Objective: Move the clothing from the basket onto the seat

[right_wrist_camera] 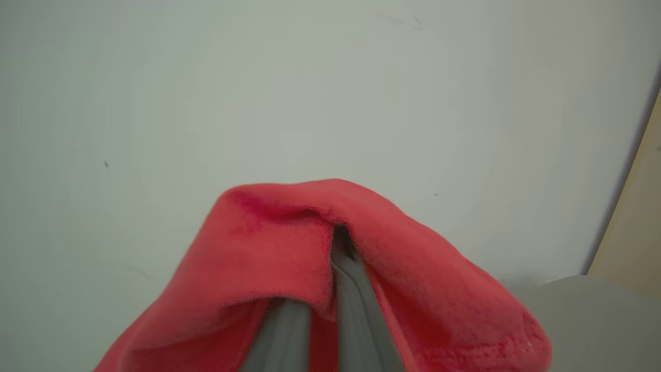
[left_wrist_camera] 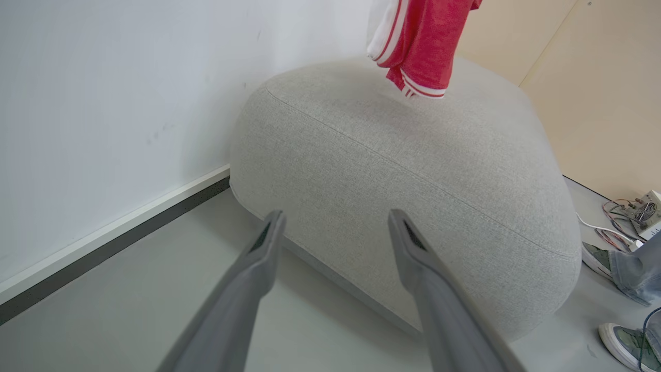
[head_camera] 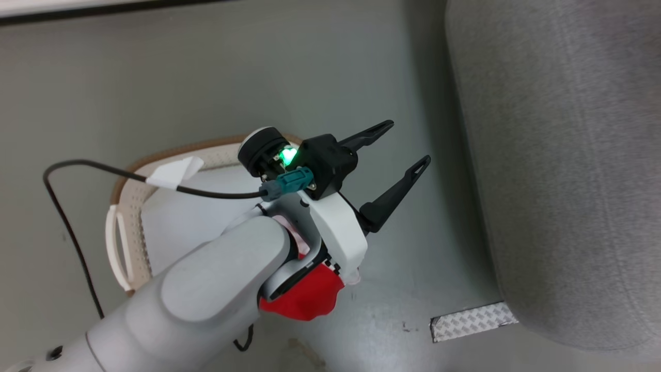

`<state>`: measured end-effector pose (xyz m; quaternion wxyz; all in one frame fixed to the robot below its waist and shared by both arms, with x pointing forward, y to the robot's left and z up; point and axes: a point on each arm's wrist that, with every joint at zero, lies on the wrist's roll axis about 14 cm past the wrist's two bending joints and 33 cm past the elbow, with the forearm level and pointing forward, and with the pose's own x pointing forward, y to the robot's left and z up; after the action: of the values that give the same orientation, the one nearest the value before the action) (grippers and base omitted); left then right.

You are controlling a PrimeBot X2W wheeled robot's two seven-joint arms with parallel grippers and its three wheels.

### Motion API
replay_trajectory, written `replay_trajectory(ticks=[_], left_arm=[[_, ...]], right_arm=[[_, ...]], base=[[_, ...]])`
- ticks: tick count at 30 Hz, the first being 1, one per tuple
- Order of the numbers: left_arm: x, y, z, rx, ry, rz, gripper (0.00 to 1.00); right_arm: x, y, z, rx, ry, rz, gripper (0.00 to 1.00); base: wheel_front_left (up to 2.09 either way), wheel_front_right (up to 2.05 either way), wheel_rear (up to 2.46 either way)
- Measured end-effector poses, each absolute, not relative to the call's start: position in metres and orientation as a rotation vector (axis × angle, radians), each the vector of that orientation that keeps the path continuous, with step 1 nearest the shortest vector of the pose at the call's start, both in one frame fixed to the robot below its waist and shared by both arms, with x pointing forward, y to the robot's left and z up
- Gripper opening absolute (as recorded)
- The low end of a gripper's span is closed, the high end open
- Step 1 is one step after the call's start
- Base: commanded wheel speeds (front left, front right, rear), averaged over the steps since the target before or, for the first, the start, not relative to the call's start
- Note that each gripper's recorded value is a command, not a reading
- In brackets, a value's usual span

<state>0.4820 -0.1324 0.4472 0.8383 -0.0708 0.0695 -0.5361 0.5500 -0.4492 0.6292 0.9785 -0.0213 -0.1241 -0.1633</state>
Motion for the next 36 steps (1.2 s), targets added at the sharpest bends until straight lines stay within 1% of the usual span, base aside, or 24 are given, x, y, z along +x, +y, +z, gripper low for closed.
replay_trajectory(ticks=[5, 8, 13, 17, 18, 19, 20, 21, 25, 29, 36], left_arm=[[0.489, -0.122, 0.426, -0.158, 0.182, -1.107, 1.0], [0.493, -0.116, 0.42, -0.159, 0.192, -1.092, 1.0], [0.497, -0.111, 0.411, -0.161, 0.203, -1.077, 1.0], [0.498, -0.108, 0.409, -0.161, 0.204, -1.066, 1.0], [0.498, -0.107, 0.411, -0.161, 0.199, -1.062, 1.0], [0.499, -0.106, 0.412, -0.16, 0.196, -1.058, 1.0], [0.499, -0.105, 0.413, -0.156, 0.193, -1.055, 1.0], [0.5, -0.104, 0.416, -0.155, 0.187, -1.051, 1.0], [0.5, -0.101, 0.427, -0.151, 0.166, -1.038, 1.0], [0.495, -0.099, 0.438, -0.156, 0.154, -1.025, 1.0], [0.482, -0.088, 0.467, -0.151, 0.11, -0.983, 1.0]], right_arm=[[0.567, -0.451, 0.552, -0.03, -0.022, -0.343, 0.0], [0.569, -0.449, 0.515, 0.003, 0.078, -0.354, 0.0], [0.557, -0.445, 0.442, 0.05, 0.315, -0.382, 0.0], [0.544, -0.434, 0.399, 0.053, 0.502, -0.37, 0.0], [0.541, -0.433, 0.394, 0.042, 0.532, -0.366, 0.12], [0.539, -0.433, 0.391, 0.045, 0.551, -0.368, 0.36], [0.536, -0.432, 0.387, 0.05, 0.581, -0.369, 0.5], [0.532, -0.429, 0.383, 0.044, 0.622, -0.362, 1.0], [0.528, -0.421, 0.385, 0.042, 0.676, -0.338, 1.0], [0.516, -0.414, 0.388, 0.099, 0.749, -0.332, 1.0], [0.5, -0.409, 0.431, 0.072, 0.722, -0.287, 1.0]], base=[[0.0, 0.0, 0.0], [0.0, 0.0, 0.0], [0.0, 0.0, 0.0], [0.0, 0.0, 0.0], [0.0, 0.0, 0.0], [0.0, 0.0, 0.0], [0.0, 0.0, 0.0], [0.0, 0.0, 0.0], [0.0, 0.0, 0.0], [0.0, 0.0, 0.0], [0.0, 0.0, 0.0]])
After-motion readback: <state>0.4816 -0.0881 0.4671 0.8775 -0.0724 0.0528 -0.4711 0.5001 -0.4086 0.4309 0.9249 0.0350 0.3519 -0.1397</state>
